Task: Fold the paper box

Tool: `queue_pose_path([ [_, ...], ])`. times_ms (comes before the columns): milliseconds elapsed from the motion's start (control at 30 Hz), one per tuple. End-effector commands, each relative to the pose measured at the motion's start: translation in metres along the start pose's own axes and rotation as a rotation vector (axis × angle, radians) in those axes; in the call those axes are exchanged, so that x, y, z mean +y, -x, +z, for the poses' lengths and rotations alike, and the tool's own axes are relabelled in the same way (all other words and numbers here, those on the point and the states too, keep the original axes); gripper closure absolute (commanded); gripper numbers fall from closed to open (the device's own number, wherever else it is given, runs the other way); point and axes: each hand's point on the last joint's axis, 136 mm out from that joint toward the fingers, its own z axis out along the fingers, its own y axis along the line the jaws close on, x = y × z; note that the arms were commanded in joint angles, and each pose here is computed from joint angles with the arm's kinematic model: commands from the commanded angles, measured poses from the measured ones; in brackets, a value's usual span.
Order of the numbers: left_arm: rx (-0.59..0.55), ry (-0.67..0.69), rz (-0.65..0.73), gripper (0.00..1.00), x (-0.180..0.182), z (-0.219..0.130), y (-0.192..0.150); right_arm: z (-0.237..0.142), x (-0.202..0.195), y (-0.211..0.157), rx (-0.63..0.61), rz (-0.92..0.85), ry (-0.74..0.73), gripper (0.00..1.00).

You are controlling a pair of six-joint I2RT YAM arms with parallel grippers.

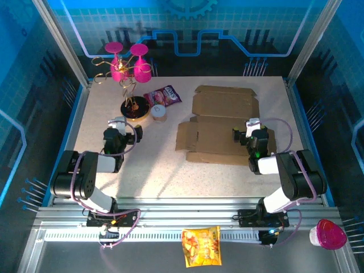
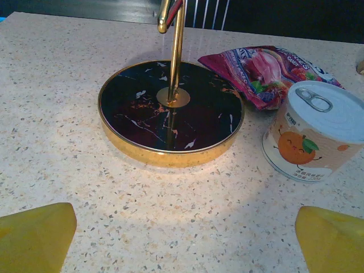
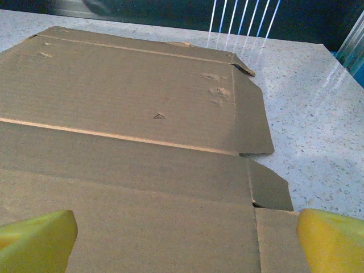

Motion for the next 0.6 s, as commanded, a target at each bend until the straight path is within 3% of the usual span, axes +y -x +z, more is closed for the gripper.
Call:
queue_pose_path([
  [0,-0.014,0.011,0.014,0.01,0.0015,0.0020,0.0064,0.0029,-0.0028,0.0147,-0.043,0.015,-0.002,0.00],
  [567,-0.012,0.009,0.017,0.00,0.0009,0.0021,0.0062,0.0032,-0.0025,0.0146,-0.042,0.014,-0.001,0.00],
])
